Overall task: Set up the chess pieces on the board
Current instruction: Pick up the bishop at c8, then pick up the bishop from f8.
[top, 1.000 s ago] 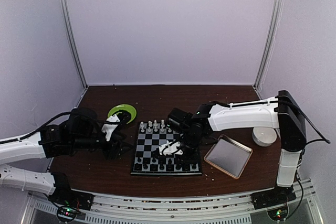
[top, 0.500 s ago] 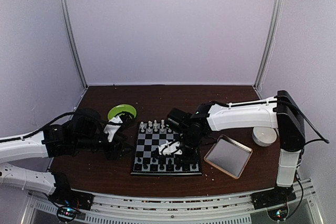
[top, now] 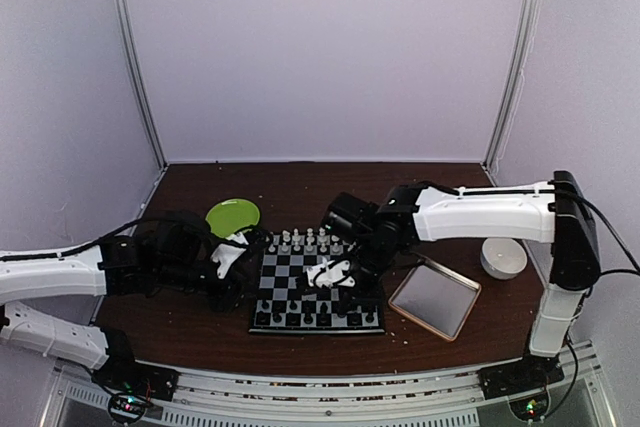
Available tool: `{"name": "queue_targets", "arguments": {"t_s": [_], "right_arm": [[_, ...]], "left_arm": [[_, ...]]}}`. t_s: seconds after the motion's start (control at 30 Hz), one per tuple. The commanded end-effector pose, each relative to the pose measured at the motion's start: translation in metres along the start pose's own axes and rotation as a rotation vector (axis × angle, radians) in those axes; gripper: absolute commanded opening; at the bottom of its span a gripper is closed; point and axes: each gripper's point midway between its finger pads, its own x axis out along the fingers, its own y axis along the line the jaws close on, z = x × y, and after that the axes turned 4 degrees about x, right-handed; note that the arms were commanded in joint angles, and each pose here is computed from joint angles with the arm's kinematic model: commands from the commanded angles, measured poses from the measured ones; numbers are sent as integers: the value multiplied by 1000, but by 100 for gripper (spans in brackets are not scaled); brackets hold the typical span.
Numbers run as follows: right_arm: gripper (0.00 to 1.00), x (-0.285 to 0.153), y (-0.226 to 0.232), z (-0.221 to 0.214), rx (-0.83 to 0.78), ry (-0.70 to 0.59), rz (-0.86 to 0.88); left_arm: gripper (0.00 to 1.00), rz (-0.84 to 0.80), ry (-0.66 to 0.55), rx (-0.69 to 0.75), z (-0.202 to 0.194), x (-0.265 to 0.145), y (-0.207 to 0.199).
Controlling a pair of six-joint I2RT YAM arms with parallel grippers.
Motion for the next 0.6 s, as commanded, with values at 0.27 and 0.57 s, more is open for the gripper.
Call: {"name": "queue_targets", "arguments": {"t_s": [0.27,0.57], "right_arm": [[2,-91,-3,-7,72,-208,-68],[2,-93,-10,-19,113,-238,-84]], "left_arm": [[43,-148,44,116,27,38,-25],[43,-216,180,189,13,71,-42]]}}
